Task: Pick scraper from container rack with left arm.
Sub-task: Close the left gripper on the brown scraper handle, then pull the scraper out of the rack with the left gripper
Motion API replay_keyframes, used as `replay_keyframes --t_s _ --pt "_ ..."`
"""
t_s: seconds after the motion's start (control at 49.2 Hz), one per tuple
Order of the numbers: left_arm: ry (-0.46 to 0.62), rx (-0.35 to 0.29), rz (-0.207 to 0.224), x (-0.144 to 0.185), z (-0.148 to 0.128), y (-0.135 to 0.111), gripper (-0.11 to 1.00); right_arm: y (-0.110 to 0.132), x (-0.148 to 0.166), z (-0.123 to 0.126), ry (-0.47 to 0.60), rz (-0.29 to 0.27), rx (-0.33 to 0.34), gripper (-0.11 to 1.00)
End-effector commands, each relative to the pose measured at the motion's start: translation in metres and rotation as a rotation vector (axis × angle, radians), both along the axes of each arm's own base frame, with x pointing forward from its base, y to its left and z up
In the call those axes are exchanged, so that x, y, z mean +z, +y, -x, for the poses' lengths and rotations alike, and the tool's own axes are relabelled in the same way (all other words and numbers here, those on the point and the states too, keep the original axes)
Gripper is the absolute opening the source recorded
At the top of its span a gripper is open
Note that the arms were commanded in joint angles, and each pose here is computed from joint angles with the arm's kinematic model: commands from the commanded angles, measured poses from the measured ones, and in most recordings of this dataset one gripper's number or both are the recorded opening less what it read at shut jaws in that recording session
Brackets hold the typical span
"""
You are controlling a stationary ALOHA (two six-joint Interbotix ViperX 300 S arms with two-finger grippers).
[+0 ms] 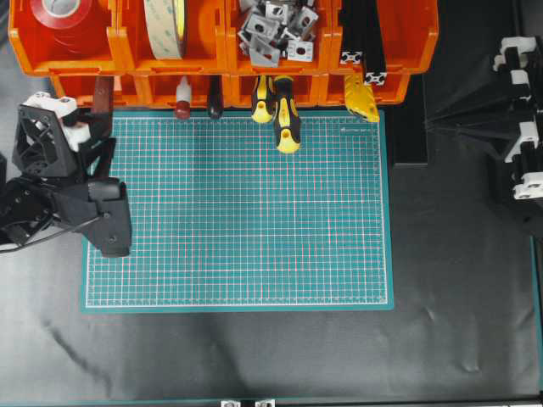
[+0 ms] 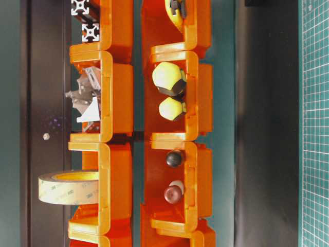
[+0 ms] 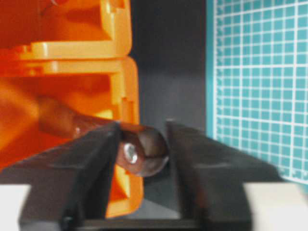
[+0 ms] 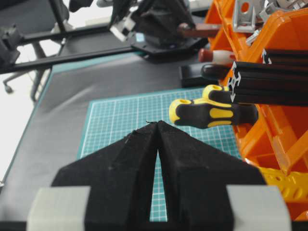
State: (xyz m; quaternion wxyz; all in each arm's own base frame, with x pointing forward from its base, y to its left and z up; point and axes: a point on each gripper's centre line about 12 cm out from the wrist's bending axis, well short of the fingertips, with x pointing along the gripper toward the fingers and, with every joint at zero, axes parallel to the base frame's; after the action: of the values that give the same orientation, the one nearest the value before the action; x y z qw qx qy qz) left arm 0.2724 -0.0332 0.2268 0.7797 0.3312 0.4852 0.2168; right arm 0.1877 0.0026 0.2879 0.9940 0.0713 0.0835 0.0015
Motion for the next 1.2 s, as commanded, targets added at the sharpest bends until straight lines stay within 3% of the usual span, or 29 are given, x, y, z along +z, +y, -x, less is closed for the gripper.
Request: replay_keyframes --t_s 0.0,0.366,0.61,0.793,0.996,1.179 --pt "-0.03 -0.005 0.007 0.01 -0.002 0.0 0.28 0.0 0.005 -0.002 -0.012 0.001 0.002 0.01" --pt "-0.077 -0.019 0.02 0.031 -0.012 -0.009 0.28 0.0 0.004 -0.002 -0.011 0.006 0.002 0.01" --pt "-0.049 -0.004 -0.05 0.061 -0.008 -0.023 0.24 0.0 0.004 -0.001 -0.014 0.012 0.003 0.01" --pt "-0.085 -0.01 -0.043 0.087 -0.006 -0.04 0.21 0.0 0.003 0.0 -0.016 0.015 0.003 0.01" --pt "-0.146 -0.022 -0.007 0.118 0.002 -0.057 0.21 0.0 0.003 0.001 -0.019 0.015 0.003 0.01" --pt "-0.154 0.022 -0.009 0.142 0.022 -0.065 0.21 0.0 0.003 0.003 -0.023 0.016 0.003 0.01"
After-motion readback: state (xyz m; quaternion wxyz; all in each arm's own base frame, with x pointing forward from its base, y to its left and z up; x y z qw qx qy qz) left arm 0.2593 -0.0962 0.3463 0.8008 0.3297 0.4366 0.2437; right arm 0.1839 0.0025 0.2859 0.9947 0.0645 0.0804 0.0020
